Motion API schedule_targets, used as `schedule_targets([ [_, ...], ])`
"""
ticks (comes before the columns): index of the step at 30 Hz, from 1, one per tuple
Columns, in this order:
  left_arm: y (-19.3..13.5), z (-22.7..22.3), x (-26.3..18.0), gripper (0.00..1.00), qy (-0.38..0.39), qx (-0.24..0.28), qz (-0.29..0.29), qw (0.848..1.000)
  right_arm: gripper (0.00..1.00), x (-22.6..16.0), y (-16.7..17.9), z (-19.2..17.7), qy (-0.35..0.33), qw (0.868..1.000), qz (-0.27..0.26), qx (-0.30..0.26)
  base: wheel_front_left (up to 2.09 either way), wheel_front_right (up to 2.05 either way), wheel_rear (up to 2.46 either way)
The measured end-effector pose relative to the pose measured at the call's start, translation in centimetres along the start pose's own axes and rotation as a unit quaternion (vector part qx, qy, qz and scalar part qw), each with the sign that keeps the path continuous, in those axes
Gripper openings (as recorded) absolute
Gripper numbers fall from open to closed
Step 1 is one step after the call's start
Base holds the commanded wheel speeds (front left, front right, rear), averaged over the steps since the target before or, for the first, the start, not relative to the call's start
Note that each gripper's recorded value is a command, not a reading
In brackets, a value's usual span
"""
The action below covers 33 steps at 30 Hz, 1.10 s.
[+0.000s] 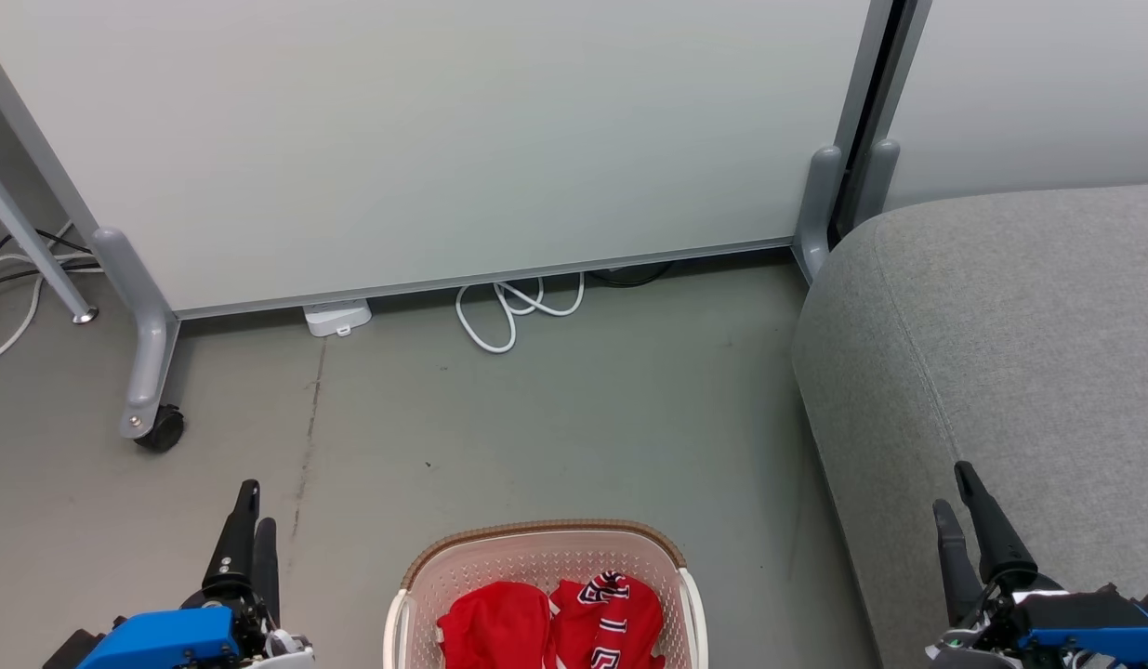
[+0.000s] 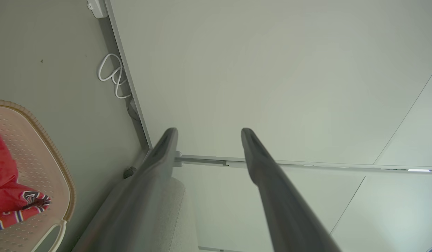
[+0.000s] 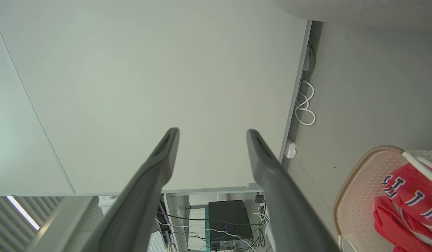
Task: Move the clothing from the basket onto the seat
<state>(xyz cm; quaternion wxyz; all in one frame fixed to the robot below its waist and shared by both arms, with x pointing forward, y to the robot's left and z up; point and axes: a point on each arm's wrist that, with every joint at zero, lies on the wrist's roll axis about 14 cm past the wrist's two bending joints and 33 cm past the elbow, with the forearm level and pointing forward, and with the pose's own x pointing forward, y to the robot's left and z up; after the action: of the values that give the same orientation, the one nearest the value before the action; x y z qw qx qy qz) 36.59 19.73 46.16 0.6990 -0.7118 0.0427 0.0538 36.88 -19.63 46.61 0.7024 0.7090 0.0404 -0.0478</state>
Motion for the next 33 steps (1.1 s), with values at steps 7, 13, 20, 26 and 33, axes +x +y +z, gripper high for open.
schedule_targets([
  [7,-0.1,-0.4,0.1,1.0,-0.003,0.026,-0.001,1.0,1.0,0.1,0.5,-0.1,-0.007,1.0,0.006,-0.029,0.0,0.0,0.0],
  [13,-0.2,-0.7,0.1,1.0,-0.002,0.076,0.0,0.997,1.0,0.1,0.8,-0.1,-0.01,0.997,0.009,-0.078,0.0,0.0,0.0],
  [20,-0.6,-1.0,0.1,1.0,-0.001,0.142,-0.006,0.99,1.0,0.2,1.2,-0.1,-0.015,0.988,0.015,-0.154,0.0,0.0,0.0],
  [26,-0.8,-1.5,0.1,1.0,0.003,0.206,-0.011,0.978,1.0,0.2,1.5,-0.2,-0.017,0.975,0.019,-0.222,0.0,0.0,0.0],
  [33,-1.0,-1.9,0.0,1.0,0.007,0.281,-0.017,0.96,1.0,0.3,1.9,-0.5,-0.018,0.956,0.026,-0.293,0.0,0.0,0.0],
])
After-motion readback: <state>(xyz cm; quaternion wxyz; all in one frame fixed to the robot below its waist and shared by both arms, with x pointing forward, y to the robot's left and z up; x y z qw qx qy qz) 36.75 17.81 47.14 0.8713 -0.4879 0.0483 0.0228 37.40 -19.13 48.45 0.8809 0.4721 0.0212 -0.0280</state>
